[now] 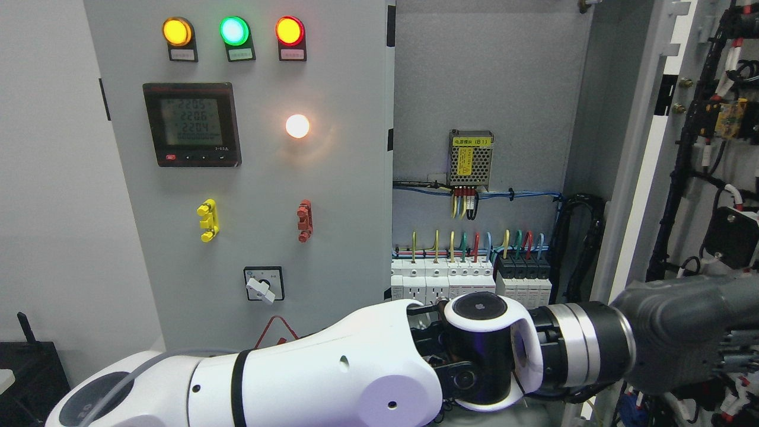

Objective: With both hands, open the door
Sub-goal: 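Hold the left arm extended against the opened door, then withdraw the left hand from the door and lower it away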

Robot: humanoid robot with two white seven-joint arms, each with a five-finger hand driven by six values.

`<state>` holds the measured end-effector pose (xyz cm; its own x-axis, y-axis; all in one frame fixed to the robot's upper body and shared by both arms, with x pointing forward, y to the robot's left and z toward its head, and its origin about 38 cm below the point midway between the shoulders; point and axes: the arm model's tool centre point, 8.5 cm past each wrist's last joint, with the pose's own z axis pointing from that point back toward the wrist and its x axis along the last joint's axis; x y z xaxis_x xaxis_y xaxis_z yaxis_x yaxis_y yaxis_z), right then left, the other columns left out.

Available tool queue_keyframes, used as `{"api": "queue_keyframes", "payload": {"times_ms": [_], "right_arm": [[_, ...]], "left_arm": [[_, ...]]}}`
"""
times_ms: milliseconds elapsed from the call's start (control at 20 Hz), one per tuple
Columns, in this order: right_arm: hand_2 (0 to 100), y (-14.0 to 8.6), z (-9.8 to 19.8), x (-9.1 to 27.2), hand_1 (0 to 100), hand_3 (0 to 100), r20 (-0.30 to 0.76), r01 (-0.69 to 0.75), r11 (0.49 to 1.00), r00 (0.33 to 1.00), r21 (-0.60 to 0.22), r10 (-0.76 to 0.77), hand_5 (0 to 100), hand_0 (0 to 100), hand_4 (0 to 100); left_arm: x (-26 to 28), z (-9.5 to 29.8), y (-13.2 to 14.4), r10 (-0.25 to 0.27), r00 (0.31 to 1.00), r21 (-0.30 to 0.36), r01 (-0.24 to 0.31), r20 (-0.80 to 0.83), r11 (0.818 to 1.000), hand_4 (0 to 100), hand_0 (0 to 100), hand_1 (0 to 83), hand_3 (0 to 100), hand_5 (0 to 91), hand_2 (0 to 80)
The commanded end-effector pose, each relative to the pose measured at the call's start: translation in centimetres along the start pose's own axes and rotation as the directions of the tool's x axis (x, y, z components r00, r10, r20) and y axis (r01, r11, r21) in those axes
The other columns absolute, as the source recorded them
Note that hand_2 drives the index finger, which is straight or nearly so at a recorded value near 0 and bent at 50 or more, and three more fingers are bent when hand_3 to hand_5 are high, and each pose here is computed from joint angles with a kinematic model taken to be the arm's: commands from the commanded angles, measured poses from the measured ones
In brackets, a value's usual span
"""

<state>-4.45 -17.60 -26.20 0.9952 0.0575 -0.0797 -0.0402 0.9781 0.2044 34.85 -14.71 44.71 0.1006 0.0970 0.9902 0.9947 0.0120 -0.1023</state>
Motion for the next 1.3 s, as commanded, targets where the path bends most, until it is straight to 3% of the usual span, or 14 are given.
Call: {"api": "queue_keyframes", "payload": {"times_ms": [0,250,501,701,1002,1252], "right_arm": [[0,0.0,0.0,0.0,39,0,0.001,0.0,1.0,1.0,0.0,0.0,0,12,0],[0,0.0,0.0,0.0,39,0,0.001,0.0,1.0,1.0,0.0,0.0,0,12,0],[0,0.0,0.0,0.0,39,0,0.001,0.0,1.0,1.0,0.0,0.0,0,12,0],[0,0.0,0.0,0.0,39,0,0.001,0.0,1.0,1.0,0.0,0.0,0,12,0],[0,0.0,0.0,0.0,39,0,0.001,0.0,1.0,1.0,0.0,0.0,0,12,0],[0,0.0,0.0,0.0,39,0,0.001,0.0,1.0,1.0,0.0,0.0,0,12,0]], "left_arm": [[-0.2,-0.4,-0.5,-0.015,1.0,-0.019,0.015,-0.02,1.0,0,12,38.9,0,0.0,0.0],[1.4,5.7,3.5,-0.021,1.0,0.073,0.021,-0.001,0.997,0,12,38.9,0,0.0,0.0],[0.0,15.6,7.3,0.023,1.0,0.159,-0.023,0.004,0.987,0,12,38.9,0,0.0,0.0],[-0.5,24.5,9.2,-0.004,0.998,0.226,-0.011,0.064,0.974,0,12,38.9,0,0.0,0.0],[-1.7,34.6,10.7,0.031,0.997,0.401,-0.055,0.065,0.914,0,12,38.9,0,0.0,0.0],[-5.1,41.7,10.7,0.079,0.996,0.55,-0.084,0.032,0.831,0,12,38.9,0,0.0,0.0]]}}
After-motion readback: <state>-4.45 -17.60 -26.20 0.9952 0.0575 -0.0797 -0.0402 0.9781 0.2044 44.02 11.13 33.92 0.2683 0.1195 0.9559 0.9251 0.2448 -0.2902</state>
